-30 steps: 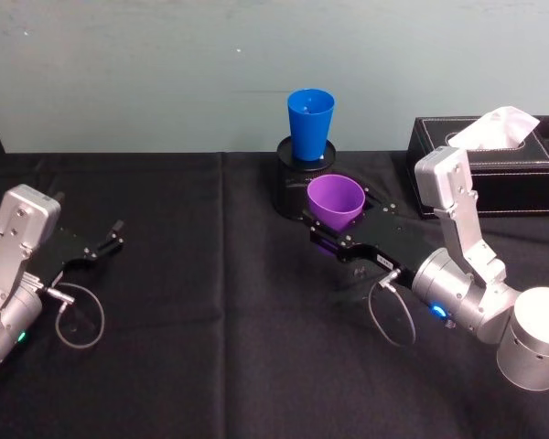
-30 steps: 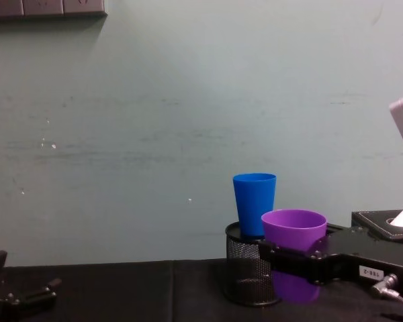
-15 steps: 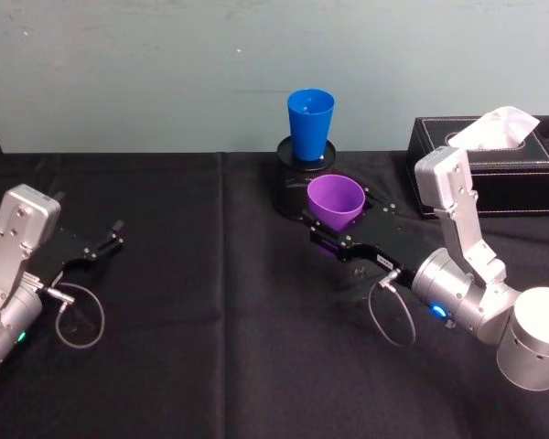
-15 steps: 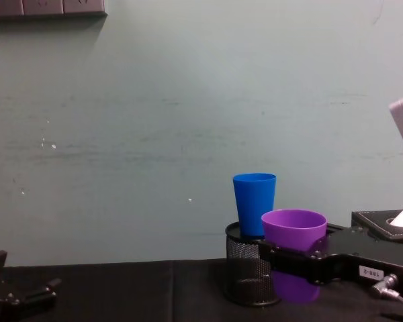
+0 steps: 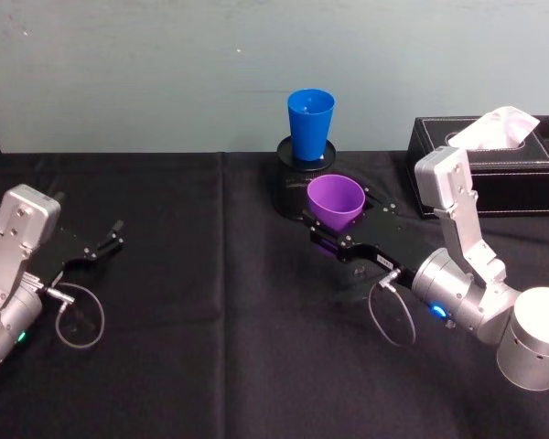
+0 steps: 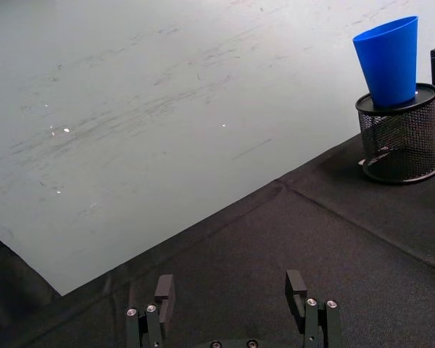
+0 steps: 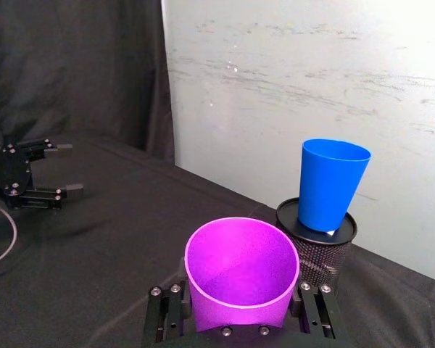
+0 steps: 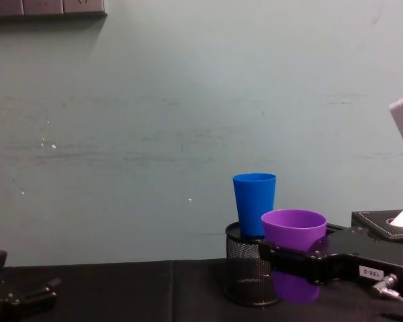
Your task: Pick up one cup with a gripper and tap it against the other cup.
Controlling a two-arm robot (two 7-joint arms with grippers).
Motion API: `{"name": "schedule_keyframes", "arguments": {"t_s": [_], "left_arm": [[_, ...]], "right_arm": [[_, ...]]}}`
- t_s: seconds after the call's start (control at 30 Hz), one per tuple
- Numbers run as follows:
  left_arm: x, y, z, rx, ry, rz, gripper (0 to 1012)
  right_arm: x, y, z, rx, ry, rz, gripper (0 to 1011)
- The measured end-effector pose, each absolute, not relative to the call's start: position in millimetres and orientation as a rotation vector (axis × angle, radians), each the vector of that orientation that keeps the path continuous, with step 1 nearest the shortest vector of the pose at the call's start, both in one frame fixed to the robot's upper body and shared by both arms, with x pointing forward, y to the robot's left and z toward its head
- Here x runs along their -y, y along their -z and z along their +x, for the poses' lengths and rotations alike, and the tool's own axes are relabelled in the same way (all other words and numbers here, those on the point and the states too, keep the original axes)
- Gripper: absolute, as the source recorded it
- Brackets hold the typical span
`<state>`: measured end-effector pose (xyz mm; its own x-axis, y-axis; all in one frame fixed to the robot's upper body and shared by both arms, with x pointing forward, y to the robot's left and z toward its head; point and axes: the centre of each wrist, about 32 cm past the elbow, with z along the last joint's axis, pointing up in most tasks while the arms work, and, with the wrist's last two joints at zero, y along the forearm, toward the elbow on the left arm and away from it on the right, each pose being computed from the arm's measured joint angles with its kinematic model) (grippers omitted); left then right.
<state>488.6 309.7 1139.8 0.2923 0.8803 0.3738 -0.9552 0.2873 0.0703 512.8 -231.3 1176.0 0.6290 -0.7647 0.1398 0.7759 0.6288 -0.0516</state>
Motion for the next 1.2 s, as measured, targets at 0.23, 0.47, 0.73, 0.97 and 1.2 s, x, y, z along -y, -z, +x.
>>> {"name": "schedule_keyframes", "arguments": {"t_s": [0.23,0.47,0.73,0.97,1.2], "left_arm": [[-310,-1140,489,0.285,-1.248,0.304,1000],[-310,-1140,489,0.285,-1.248,0.305,1000],[-310,-1140,489,0.285,-1.248,0.304,1000],[-310,-1140,489,0.285,-1.248,0.304,1000],[-310,-1140,489,0.285,-1.248,0.304,1000]], "right_arm": [[231,-1176,513,0.108,0.884,-0.111,726],[231,-1176,513,0.108,0.884,-0.11,728],[231,-1176,513,0.108,0.884,-0.111,726],[229,-1179,521,0.109,0.893,-0.108,726],[223,-1183,544,0.07,0.93,-0.111,728]]}}
